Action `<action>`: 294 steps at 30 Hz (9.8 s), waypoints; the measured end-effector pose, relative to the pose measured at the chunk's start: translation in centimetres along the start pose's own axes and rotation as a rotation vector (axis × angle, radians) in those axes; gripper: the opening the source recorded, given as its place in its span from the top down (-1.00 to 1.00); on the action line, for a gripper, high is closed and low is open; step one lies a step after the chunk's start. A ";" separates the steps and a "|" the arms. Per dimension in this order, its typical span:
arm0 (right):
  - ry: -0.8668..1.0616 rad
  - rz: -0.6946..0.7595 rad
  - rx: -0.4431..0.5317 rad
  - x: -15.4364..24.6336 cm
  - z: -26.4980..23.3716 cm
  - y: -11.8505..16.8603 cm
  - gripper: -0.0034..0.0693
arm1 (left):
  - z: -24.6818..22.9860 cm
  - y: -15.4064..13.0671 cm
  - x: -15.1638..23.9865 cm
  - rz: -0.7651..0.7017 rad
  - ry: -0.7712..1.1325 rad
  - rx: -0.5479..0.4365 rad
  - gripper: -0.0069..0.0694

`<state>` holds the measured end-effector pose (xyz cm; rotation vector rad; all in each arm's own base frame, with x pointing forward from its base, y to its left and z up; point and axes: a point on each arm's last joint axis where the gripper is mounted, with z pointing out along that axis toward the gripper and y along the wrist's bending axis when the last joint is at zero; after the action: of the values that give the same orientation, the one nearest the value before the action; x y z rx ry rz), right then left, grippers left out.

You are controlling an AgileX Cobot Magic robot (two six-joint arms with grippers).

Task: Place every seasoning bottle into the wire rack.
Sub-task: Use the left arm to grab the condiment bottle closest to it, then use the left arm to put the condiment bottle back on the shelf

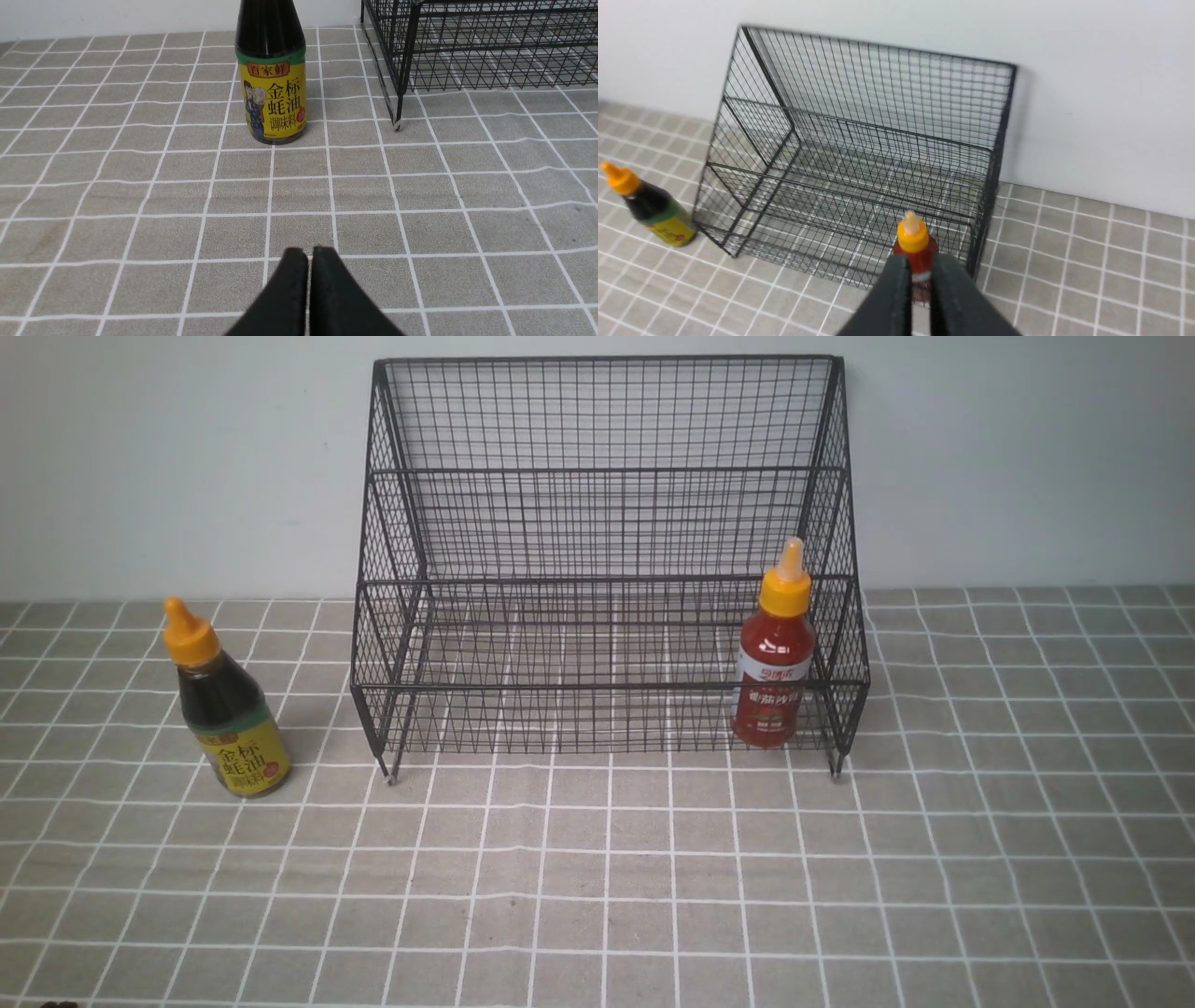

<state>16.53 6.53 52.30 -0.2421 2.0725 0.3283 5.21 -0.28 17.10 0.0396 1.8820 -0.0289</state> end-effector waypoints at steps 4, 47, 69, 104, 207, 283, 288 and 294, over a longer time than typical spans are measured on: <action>-0.132 0.001 -0.016 6.4 -5.9 -0.9 0.93 | 0.0 0.0 0.0 0.000 0.000 0.000 0.84; -0.351 0.001 0.282 35.2 5.3 -7.1 0.94 | 0.0 0.0 0.0 0.000 0.000 0.000 0.84; -0.337 0.005 0.288 35.3 5.3 -7.1 0.94 | 0.0 0.0 0.0 0.000 0.000 0.000 0.84; -0.337 0.004 0.288 35.3 5.3 -7.1 0.94 | -2.6 1.0 -6.7 -0.502 -0.673 0.052 0.84; -0.337 0.001 0.289 35.3 5.3 -7.1 0.94 | 21.3 -10.3 -29.0 0.146 0.406 0.214 0.06; -0.337 0.002 0.290 35.3 5.3 -7.2 0.94 | 27.9 -11.5 -22.2 0.173 0.658 0.154 0.00; -0.337 0.002 0.290 35.3 5.3 -7.2 0.94 | 26.7 -11.2 -24.3 0.175 0.596 0.153 -0.30; -0.337 0.002 0.290 35.3 5.3 -7.2 0.94 | 24.3 -10.5 -27.3 0.190 0.535 0.131 -0.35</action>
<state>5.50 0.20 18.20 -0.0076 1.7593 0.0603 36.23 -12.06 35.61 0.3448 2.4002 -0.0120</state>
